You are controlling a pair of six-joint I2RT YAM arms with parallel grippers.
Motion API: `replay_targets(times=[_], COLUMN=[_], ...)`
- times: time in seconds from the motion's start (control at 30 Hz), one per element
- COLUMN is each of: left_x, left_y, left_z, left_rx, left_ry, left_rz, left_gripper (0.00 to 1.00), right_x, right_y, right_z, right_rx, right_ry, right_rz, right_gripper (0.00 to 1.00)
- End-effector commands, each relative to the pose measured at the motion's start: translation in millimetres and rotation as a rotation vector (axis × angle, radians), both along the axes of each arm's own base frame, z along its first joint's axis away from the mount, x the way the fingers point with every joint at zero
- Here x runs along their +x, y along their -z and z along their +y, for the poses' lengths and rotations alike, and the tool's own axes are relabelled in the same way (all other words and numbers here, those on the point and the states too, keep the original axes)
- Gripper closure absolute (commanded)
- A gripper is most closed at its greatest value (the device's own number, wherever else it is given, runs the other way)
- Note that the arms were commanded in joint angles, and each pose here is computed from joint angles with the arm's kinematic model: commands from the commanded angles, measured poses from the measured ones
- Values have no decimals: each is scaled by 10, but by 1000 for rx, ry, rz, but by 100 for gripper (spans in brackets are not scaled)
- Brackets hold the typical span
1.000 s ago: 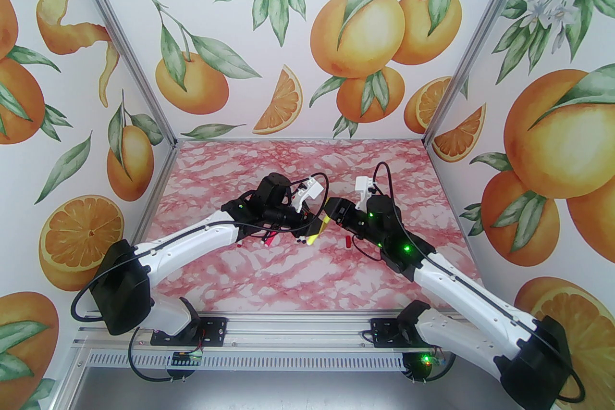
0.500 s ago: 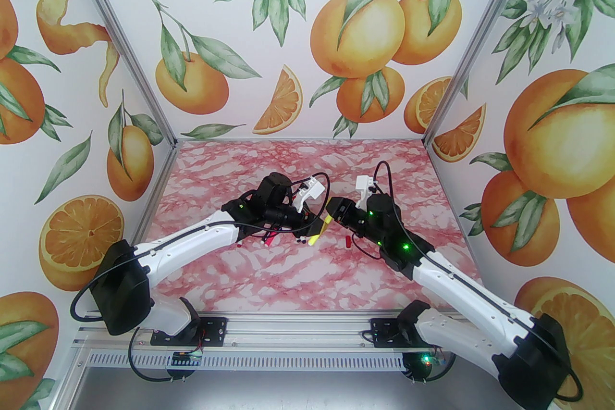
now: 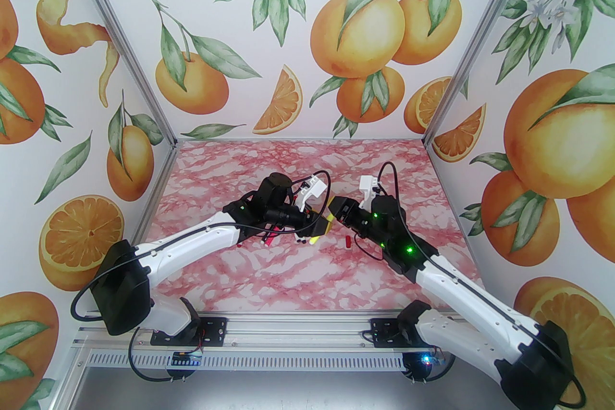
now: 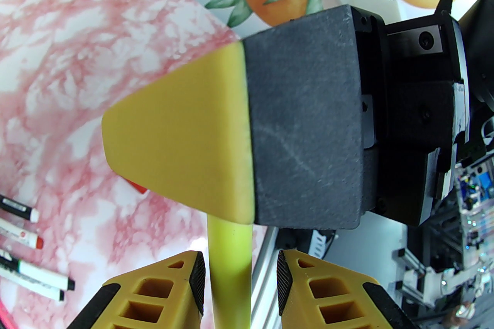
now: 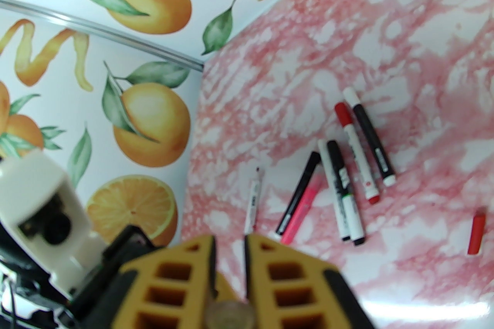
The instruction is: Open the pen caps
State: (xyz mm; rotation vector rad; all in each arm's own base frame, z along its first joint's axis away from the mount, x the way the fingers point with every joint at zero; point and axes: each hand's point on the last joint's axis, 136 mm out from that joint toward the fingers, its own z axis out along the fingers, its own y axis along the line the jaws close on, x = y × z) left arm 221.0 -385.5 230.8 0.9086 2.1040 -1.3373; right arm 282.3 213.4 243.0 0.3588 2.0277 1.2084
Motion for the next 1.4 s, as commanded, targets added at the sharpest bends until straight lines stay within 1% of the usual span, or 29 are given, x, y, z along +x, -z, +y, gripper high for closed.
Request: replay_targets(times=[0.0, 0.2, 0.57, 0.63, 0.7, 0.73, 0.77, 0.93, 1.07, 1.17, 1.37], left_x=[-41, -60, -104, -113, -114, -112, -118, -109, -201, -264, -352], left_y=[-14, -5, 121, 136, 143, 145, 138, 197, 215, 189, 144], left_z=[-78, -114, -138, -138, -138, -136, -138, -114, -145, -149, -127], left_rx=[-36, -34, 2, 8, 14, 16, 17, 67, 56, 28, 14], left_ry=[23, 35, 51, 53, 52, 51, 54, 36, 79, 105, 143], left_rz=[1, 5, 21, 19, 11, 7, 0, -36, -15, 2, 9], left_gripper=[64, 70, 67, 72, 84, 89, 91, 95, 96, 96, 96], right_x=[-9, -22, -40, -36, -37, -33, -28, -5, 26, 44, 68], right_y=[-71, -105, -128, -122, -113, -106, -94, -72, -149, -253, -420], right_z=[-4, 2, -45, -56, -69, -80, -90, -178, -246, -252, -283], right_rx=[43, 69, 74, 67, 61, 57, 51, 16, -7, 7, 40], right_ry=[0, -6, 9, 15, 20, 26, 31, 77, 104, 82, 36], right_rz=[-27, -48, -68, -68, -67, -65, -65, -60, -93, -138, -219], right_gripper=[86, 86, 86, 85, 86, 85, 86, 86, 86, 86, 86])
